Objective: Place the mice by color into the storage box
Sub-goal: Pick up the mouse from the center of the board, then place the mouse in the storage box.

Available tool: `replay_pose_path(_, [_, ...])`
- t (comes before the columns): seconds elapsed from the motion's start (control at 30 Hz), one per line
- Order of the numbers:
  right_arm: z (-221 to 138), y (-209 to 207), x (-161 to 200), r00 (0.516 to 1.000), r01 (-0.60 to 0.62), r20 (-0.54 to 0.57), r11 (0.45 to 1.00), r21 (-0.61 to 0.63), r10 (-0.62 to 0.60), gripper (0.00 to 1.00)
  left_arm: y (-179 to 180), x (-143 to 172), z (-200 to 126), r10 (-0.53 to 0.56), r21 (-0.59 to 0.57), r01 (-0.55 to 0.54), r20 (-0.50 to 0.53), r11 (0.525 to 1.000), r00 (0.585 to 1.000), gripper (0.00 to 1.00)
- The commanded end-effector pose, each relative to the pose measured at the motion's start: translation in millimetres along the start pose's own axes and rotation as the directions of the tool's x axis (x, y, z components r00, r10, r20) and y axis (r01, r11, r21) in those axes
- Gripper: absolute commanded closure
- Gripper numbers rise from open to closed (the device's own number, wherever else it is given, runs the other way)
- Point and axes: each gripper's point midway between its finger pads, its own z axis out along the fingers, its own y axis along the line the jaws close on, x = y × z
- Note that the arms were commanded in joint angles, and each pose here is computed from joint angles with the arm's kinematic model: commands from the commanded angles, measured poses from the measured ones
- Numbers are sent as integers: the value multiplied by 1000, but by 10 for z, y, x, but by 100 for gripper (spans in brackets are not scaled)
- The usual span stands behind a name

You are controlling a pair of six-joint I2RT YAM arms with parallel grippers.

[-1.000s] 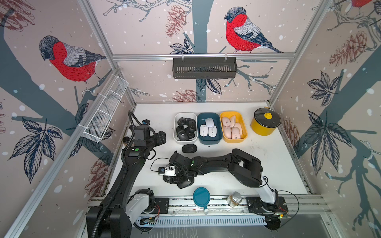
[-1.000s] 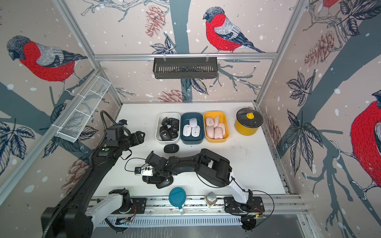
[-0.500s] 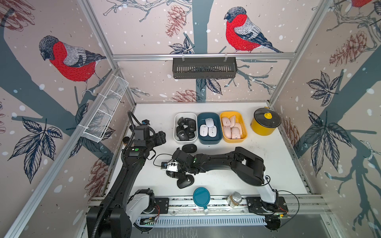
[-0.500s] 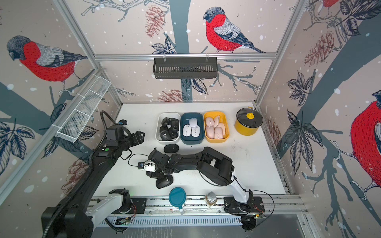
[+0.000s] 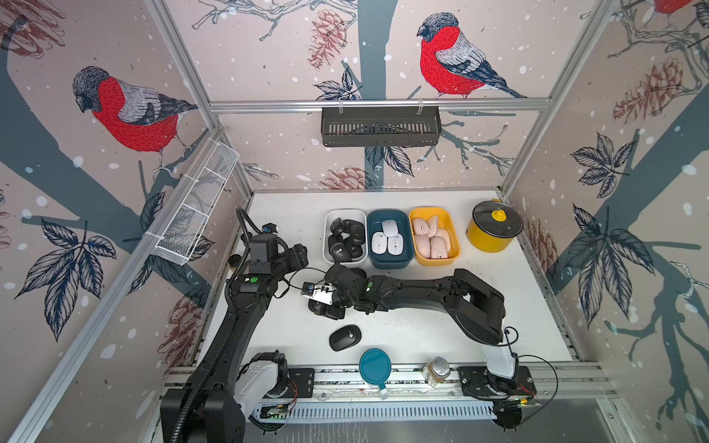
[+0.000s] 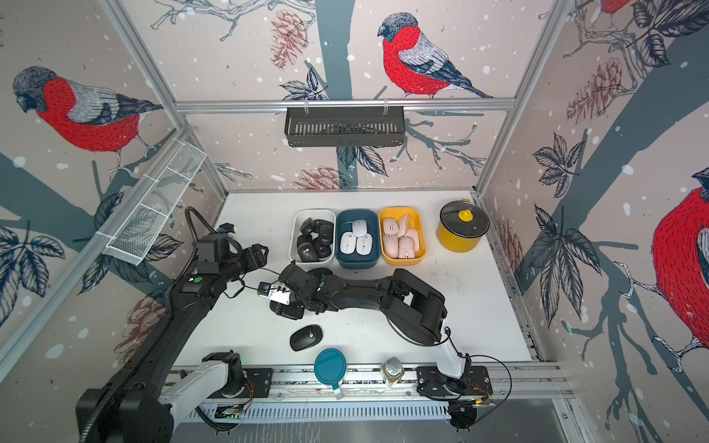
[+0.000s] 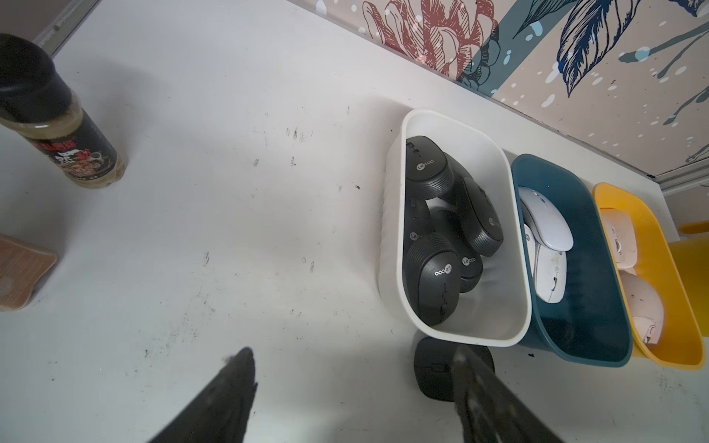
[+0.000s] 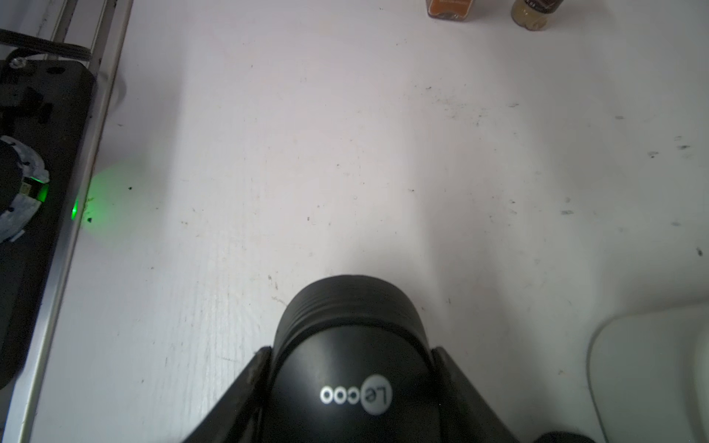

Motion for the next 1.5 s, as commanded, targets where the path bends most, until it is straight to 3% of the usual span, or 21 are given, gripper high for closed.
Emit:
replay_pose_path(0.0, [-133,-63,-116,998,-47,39,999,12,46,50,-16,-106,-16,-4,6,3,44,1000,999,20])
replay_pose_path(0.5, [-729,-781,-290,965,-224,166,968,114,203,49,-106,-191,-90,0,58,-5,90,998,996,20])
replay_pose_path(0.77, [-905,-1351,-333,933,-333,217,917,220,287,50,-134,-215,-140,-2,76,-7,118,997,993,20])
replay_pose_path(1.1, [-809,-1933,-157,896,-440,216,840,318,387,49,-184,-186,-111,11,106,-21,99,994,995,20])
replay_pose_path(1.47, [-593,-2259,112,855,-519,216,761,390,472,49,-174,-166,-110,9,103,-19,94,994,995,20])
